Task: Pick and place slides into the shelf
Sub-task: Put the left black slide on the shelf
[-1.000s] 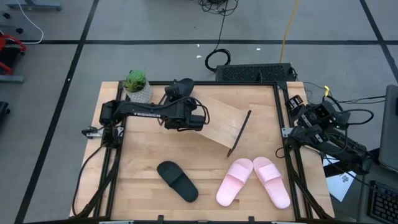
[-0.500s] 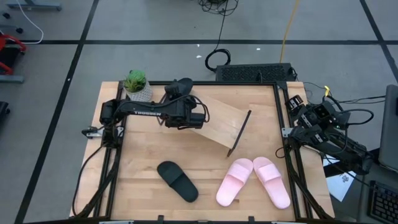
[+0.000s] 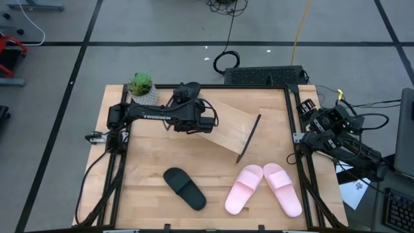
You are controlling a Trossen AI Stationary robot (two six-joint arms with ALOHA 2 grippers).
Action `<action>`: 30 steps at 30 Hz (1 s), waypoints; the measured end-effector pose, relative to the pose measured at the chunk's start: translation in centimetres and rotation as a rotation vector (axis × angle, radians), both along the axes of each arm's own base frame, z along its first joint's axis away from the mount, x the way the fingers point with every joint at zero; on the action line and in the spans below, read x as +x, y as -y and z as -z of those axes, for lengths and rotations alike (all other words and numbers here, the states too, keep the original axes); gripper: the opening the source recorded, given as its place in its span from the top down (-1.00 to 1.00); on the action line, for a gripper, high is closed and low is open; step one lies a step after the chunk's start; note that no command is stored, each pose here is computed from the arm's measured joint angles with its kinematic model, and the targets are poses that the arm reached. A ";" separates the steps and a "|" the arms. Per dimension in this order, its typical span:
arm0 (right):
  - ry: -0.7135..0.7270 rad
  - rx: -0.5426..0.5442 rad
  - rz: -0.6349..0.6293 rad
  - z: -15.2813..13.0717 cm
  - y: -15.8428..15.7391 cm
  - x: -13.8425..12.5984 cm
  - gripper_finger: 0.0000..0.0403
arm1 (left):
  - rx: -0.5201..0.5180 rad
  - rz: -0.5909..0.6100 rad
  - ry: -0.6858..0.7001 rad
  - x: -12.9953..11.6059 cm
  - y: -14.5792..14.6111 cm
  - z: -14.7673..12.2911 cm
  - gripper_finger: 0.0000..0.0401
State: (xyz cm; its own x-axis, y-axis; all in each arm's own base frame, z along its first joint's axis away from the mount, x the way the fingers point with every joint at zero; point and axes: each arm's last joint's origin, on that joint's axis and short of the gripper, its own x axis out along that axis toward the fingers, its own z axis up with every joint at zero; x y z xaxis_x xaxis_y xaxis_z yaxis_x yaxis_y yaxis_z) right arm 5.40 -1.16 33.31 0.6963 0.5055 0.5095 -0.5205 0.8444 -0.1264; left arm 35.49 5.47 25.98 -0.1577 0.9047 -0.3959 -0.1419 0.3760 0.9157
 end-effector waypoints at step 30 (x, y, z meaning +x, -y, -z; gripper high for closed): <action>-0.001 0.000 -0.001 0.0 0.0 0.0 0.07 | -0.157 -0.044 0.013 -0.1 0.2 0.5 0.91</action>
State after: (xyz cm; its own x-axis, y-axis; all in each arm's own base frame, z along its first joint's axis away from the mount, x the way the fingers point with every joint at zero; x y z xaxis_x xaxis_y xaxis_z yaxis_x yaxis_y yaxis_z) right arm 5.41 -1.16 33.31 0.6967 0.5060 0.5085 -0.5213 0.8441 -0.1257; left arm 35.43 5.27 25.46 -0.1897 0.8237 -0.5343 -0.1728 0.5077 0.8440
